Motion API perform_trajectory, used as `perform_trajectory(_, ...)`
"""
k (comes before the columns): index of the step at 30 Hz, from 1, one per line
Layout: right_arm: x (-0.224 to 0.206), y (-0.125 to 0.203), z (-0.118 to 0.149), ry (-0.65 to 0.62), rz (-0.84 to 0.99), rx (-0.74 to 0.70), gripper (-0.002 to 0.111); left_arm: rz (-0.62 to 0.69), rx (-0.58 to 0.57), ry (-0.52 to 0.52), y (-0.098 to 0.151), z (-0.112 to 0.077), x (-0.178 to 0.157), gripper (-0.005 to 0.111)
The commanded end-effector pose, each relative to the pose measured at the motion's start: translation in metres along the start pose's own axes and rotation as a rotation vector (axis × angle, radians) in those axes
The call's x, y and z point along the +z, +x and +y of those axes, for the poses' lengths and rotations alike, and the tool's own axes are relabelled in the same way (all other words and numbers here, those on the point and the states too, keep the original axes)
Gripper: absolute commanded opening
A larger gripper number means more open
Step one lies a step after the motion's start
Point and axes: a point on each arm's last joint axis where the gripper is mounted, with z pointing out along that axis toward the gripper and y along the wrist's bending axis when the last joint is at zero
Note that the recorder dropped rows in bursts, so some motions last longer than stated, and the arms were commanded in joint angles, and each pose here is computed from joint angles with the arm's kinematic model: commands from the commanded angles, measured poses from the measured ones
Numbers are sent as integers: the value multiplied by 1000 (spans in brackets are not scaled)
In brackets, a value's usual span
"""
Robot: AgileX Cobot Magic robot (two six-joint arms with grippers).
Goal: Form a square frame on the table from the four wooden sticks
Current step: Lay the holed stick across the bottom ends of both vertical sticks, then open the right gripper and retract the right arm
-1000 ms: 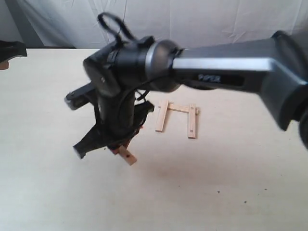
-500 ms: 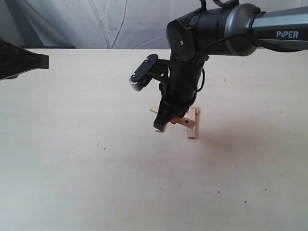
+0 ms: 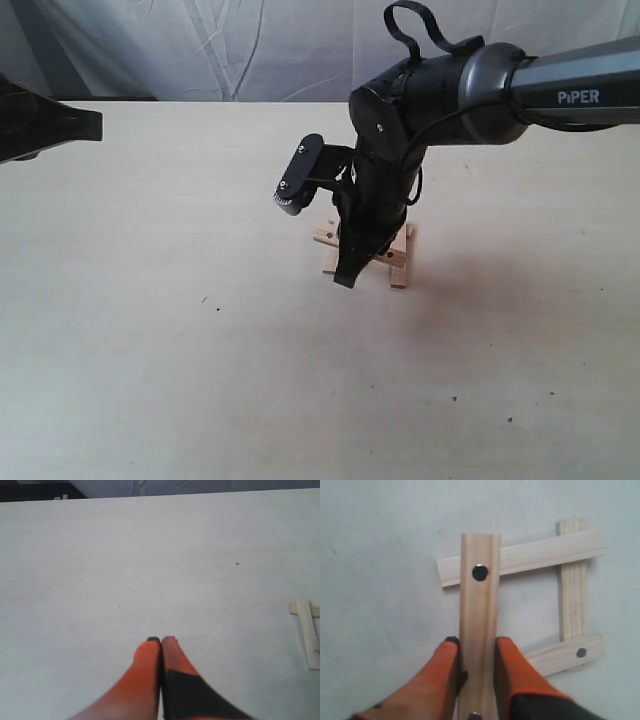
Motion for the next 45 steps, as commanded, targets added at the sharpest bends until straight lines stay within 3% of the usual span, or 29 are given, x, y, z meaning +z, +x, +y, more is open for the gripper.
perform_trajectory(1, 15, 3, 1, -23, 28, -15, -1, -20, -1, 15, -2, -3, -2, 0)
perform_trajectory(15, 23, 2, 1, -16, 19, -19, 1, -29, -1, 17, -2, -3, -2, 0)
perform_trajectory(17, 23, 1, 1, -15, 16, -12, 10, -29, -1, 17, -2, -3, -2, 0)
perform_trajectory(21, 23, 1, 1, -15, 17, 19, 41, -34, -1, 18, -3, -3, -2, 0)
perform_trajectory(24, 17, 0, 0, -6, 3, 91, 50, -42, -3, 21, -4, -3, -2, 0)
perform_trajectory(29, -15, 0, -4, 16, -42, 278, 43, -40, -18, 27, -3, -4, -2, 0)
perform_trajectory(35, -53, 11, -12, 1, -117, 535, 0, -14, 18, 40, 0, -9, -2, 0)
perform_trajectory(41, -58, 41, 4, -21, -128, 592, 0, 28, 85, 76, 11, -21, 0, 0)
perform_trajectory(45, -72, 68, 10, 30, -259, 712, 0, 90, 105, 105, 22, -30, 3, 0)
